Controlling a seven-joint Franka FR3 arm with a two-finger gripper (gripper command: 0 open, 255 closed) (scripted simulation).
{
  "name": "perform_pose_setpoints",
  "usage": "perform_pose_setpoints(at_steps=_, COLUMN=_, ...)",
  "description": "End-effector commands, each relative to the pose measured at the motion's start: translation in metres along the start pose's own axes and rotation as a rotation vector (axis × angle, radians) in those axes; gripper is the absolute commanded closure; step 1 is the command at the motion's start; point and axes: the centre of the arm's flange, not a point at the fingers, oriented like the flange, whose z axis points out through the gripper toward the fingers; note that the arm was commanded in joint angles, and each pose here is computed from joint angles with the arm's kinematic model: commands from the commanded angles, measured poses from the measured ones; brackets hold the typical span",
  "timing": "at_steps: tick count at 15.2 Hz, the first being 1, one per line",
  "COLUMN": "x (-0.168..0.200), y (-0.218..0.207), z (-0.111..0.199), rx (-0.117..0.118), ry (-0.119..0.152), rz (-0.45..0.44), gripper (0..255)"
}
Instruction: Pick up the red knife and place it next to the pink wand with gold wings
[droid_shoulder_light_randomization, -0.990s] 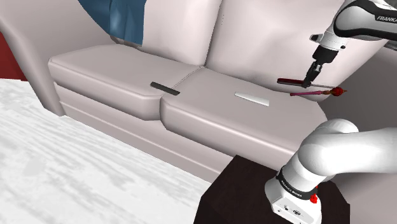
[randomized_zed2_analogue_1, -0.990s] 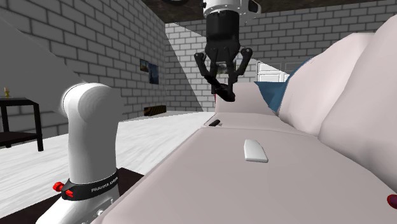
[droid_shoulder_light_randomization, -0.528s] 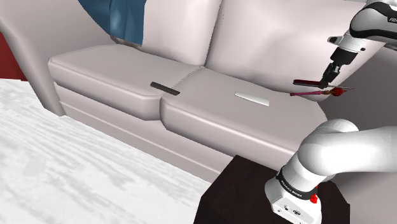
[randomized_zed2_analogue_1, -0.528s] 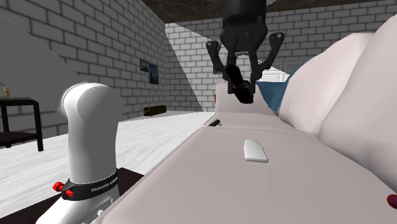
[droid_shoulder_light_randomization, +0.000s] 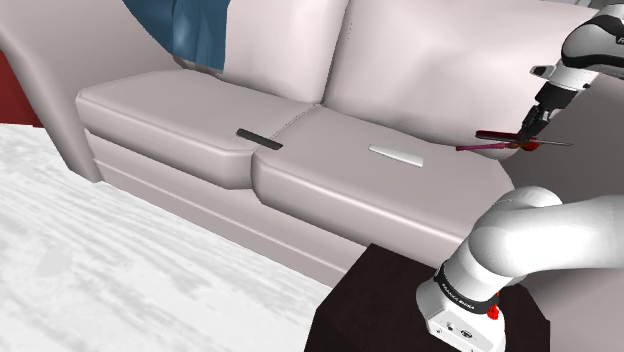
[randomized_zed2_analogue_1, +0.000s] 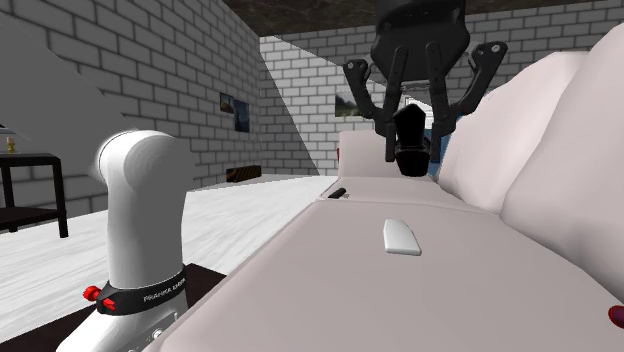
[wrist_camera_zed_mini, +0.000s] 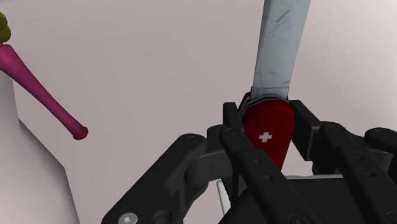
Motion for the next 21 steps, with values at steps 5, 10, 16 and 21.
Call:
perform_pose_setpoints(at_steps=5, x=-0.002, y=0.0, z=0.03, rx=0.0, ry=0.0, rz=0.0, gripper=255)
perform_pose_setpoints(at_steps=10, x=-0.003, y=0.001, z=0.057, rx=0.0, ry=0.0, rz=0.0, gripper=255)
perform_pose_setpoints(at_steps=16, x=-0.005, y=0.001, z=0.088, rx=0.0, ry=0.0, rz=0.0, gripper=255)
perform_pose_setpoints(at_steps=21, x=-0.006, y=0.001, z=0.115, rx=0.0, ry=0.0, rz=0.0, gripper=255)
